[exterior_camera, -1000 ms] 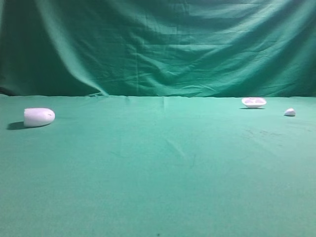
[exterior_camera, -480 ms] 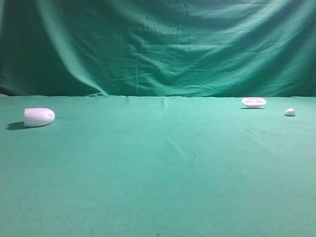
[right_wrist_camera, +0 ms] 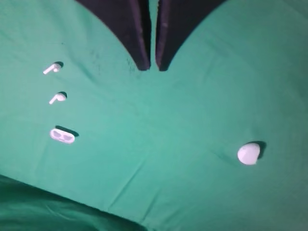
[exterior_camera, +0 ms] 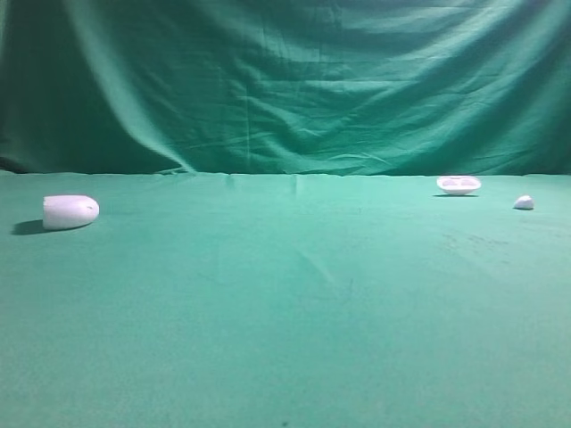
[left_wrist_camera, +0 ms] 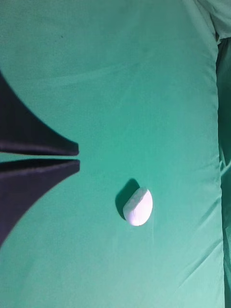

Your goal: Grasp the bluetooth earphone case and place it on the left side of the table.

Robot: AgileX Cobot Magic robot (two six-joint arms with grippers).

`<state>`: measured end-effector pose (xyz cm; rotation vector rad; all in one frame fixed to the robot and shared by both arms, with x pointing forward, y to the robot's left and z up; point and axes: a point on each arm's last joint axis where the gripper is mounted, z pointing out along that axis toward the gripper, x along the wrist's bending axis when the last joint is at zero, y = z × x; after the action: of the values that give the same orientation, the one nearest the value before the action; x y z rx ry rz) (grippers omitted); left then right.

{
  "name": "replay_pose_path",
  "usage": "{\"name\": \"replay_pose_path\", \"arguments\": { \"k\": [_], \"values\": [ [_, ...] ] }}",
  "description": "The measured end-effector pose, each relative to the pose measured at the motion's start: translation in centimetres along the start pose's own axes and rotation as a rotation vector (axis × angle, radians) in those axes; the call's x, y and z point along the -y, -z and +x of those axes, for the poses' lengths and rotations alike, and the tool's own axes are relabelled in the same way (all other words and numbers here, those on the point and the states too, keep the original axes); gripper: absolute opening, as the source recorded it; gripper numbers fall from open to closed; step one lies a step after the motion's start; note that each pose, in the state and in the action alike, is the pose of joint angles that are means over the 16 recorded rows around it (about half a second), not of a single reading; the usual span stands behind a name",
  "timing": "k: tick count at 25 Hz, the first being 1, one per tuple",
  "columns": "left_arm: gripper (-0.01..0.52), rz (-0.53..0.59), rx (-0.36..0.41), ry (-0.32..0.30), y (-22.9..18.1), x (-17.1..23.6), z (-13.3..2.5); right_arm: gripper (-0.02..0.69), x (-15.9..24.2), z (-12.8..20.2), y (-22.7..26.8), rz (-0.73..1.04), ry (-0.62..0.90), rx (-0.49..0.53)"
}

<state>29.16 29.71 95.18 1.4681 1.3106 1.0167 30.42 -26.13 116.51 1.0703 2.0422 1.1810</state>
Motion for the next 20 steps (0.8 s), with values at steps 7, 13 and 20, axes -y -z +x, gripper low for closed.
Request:
{"name": "replay_pose_path", "arguments": {
  "k": [7,13,20],
  "values": [
    [0.0,0.0,0.0,0.0,0.0,0.0,0.0,0.0,1.6,0.1,1.5,-0.073,0.006,-0.062],
    [0.0,0.0,0.0,0.0,0.0,0.0,0.0,0.0,2.1,-0.1,1.5,-0.086,0.003,-0.015],
    [0.0,0.0,0.0,0.0,0.0,0.0,0.0,0.0,4.3,-1.0,-0.1,-0.08,-0.056,0.168]
  ]
}}
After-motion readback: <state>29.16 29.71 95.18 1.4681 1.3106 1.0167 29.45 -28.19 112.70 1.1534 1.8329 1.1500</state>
